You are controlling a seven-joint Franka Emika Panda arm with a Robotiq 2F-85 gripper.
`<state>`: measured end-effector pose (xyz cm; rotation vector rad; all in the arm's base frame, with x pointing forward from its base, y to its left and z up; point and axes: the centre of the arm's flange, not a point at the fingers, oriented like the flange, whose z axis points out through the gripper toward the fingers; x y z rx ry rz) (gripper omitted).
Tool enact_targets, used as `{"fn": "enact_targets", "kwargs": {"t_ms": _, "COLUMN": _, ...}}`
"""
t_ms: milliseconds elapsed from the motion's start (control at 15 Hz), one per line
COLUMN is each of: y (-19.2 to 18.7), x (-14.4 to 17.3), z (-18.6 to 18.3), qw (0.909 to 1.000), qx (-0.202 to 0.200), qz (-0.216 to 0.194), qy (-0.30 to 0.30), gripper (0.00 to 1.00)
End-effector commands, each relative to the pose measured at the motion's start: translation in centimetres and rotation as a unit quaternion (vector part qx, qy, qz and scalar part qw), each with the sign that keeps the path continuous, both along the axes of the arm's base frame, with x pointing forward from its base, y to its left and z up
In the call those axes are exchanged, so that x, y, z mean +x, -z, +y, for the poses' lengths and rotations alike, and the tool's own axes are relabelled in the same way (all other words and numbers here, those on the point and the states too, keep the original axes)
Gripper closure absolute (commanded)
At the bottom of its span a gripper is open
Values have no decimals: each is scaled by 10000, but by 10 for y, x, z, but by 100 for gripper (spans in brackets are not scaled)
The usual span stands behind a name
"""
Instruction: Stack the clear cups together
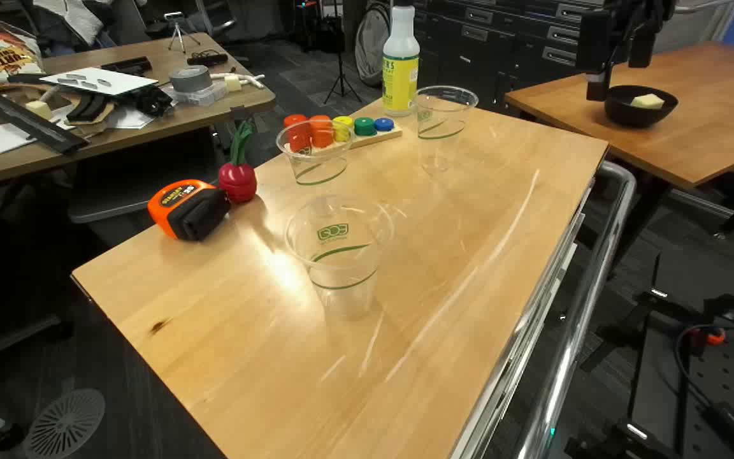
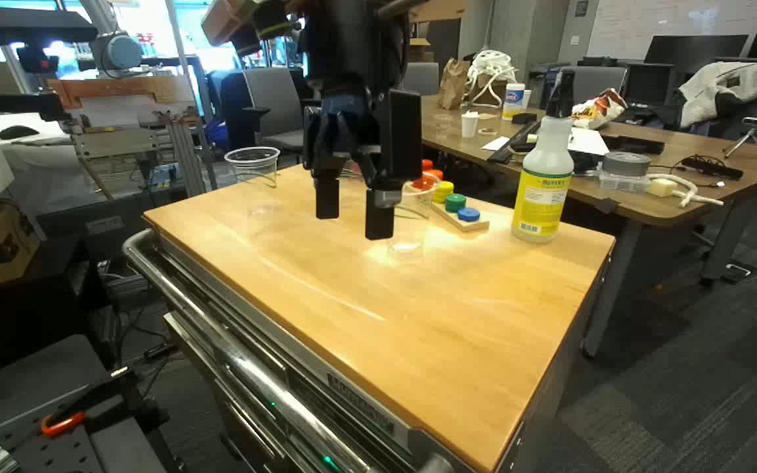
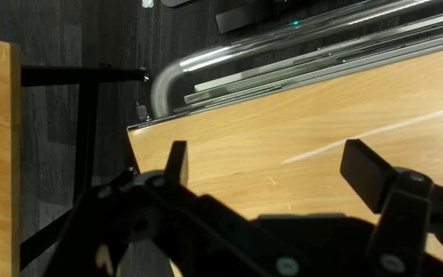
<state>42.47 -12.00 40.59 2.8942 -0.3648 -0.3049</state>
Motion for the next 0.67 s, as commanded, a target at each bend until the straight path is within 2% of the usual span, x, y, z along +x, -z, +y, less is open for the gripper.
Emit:
{"fn": "enact_targets", "kwargs": {"t_ms": 0, "y": -2, "x": 1, "z": 0, "qw": 10000, "qx": -4, "qz": -18, "qy": 0, "gripper": 0}}
{"fn": "enact_targets", "kwargs": {"t_ms": 333, "y": -4, "x": 8, "z": 3, "qw": 10000, "qx": -15, "qz": -79, "qy": 22, "gripper": 0}}
{"fn": "enact_targets", "kwargs": {"t_ms": 600, "y": -17, "x": 23, "z": 7, "qw": 9996, "qx": 146, "qz": -227, "qy": -15, "gripper": 0}}
